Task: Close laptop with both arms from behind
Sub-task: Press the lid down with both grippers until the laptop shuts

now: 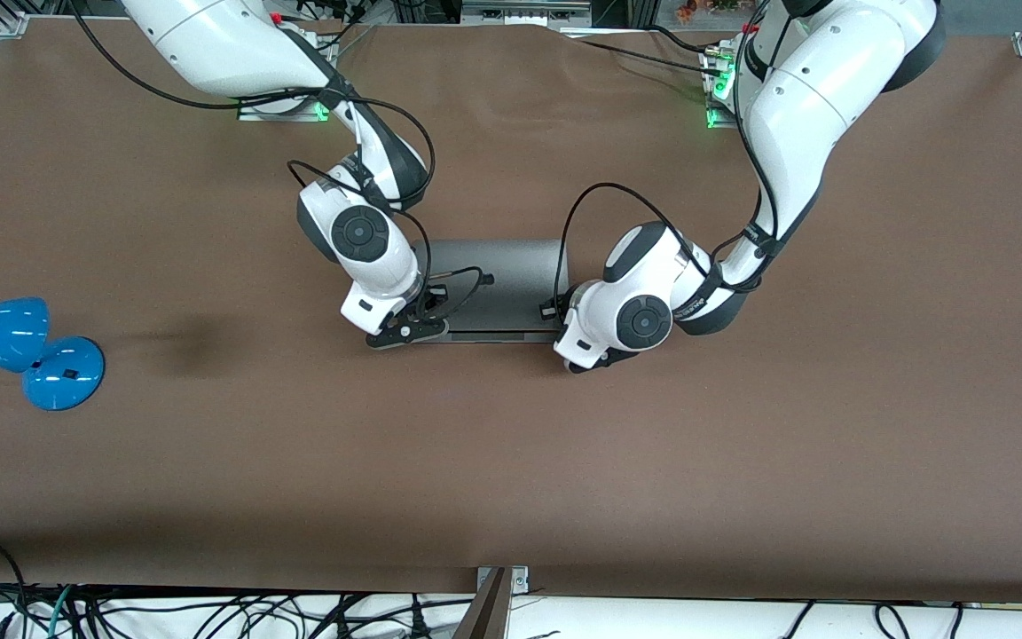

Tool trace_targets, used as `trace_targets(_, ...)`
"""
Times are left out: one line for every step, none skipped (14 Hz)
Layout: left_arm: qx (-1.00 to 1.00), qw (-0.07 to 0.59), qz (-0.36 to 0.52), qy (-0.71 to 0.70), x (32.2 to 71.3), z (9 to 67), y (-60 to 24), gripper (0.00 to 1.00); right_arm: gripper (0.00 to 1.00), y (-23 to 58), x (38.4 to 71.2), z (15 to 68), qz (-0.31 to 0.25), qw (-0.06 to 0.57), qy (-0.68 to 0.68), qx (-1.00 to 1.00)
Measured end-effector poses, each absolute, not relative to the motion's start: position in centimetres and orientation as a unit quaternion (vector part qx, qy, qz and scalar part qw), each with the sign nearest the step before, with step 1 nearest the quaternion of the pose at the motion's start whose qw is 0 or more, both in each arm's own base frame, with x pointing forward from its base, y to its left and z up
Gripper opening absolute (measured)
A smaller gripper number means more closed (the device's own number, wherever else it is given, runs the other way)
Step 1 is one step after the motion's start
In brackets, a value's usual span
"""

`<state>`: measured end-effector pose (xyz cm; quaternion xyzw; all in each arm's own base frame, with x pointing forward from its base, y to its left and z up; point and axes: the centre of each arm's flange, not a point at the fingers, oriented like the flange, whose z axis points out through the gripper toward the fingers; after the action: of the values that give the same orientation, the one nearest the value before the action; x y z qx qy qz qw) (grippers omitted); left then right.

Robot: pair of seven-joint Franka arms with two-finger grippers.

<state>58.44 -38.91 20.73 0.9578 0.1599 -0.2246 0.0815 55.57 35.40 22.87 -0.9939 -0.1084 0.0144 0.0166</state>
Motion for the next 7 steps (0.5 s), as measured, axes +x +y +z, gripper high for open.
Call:
trace_targets(0.958,0.078,-0.223,0.16,58.4,20.2,-39.0,0.01,0.01,35.3,55.7,22.3,0.014,0.017,-0.108,-0.994)
trace_targets(0.958,0.077,-0.223,0.161,58.4,19.8,-39.2,0.01,0.01,35.2,55.8,21.9,0.012,0.016,-0.109,-0.994)
trace_targets(0.959,0.078,-0.221,0.162,58.4,19.4,-39.3,0.01,0.01,35.1,55.9,21.4,0.01,0.016,-0.111,-0.994)
trace_targets(0.958,0.08,-0.22,0.163,58.5,19.1,-39.3,0.01,0.01,35.1,55.9,20.9,0.01,0.016,-0.111,-0.994)
trace_targets(0.959,0.081,-0.218,0.164,58.5,18.8,-39.2,0.01,0.01,35.0,55.9,20.4,0.009,0.017,-0.112,-0.994)
trace_targets(0.96,0.077,-0.214,0.161,58.6,18.5,-39.1,0.01,0.01,35.1,56.0,19.9,0.009,0.018,-0.112,-0.994)
trace_targets(0.962,0.074,-0.212,0.159,58.6,18.3,-39.1,0.01,0.01,35.1,56.0,19.5,0.01,0.019,-0.112,-0.993)
